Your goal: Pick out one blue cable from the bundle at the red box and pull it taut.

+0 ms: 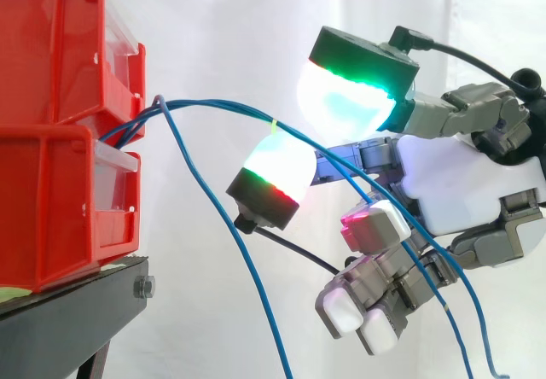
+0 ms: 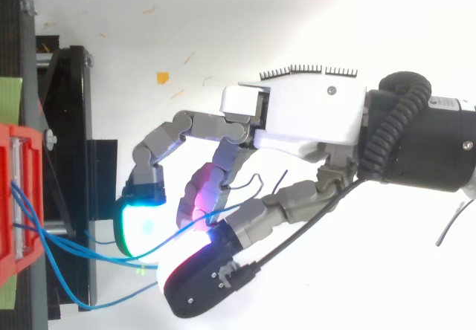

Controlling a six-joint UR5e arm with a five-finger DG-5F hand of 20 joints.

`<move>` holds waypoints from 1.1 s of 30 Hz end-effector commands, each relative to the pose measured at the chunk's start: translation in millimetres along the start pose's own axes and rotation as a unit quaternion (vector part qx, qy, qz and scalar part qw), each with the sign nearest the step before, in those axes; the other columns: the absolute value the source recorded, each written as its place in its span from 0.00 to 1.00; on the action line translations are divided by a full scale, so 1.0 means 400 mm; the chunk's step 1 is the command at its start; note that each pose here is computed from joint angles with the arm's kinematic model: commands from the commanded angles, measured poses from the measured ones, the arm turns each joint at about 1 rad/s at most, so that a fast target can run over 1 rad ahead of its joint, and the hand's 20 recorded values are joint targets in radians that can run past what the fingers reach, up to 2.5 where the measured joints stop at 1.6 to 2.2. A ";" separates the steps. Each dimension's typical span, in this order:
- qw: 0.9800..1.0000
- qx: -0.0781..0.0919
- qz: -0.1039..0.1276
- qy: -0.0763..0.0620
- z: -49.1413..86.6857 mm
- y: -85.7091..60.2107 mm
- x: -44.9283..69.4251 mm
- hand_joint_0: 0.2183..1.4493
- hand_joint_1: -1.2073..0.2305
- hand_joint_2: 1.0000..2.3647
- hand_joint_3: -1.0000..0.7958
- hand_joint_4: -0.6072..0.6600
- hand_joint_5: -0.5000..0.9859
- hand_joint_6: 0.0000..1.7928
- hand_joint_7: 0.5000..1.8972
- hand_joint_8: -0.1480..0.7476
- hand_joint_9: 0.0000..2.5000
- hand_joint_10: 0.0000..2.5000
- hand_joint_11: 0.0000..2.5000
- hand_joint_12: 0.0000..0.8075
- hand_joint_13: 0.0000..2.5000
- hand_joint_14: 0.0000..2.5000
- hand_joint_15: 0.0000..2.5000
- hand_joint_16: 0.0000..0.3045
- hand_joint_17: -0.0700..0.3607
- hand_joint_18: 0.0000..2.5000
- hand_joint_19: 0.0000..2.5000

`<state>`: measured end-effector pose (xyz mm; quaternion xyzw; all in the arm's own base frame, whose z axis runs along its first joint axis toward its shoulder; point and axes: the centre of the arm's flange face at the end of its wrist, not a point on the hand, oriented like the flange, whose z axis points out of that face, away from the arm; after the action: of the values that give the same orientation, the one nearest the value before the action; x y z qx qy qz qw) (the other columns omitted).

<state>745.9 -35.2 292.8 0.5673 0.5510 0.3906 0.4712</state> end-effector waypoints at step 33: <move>1.000 0.000 0.000 0.000 0.000 -0.001 0.001 0.31 0.37 0.00 0.32 0.37 0.28 0.47 0.33 0.43 0.50 0.01 0.32 0.44 0.34 0.01 0.23 0.15 0.40 0.27 0.25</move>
<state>745.9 -35.1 292.7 0.5674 0.5510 0.3905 0.4711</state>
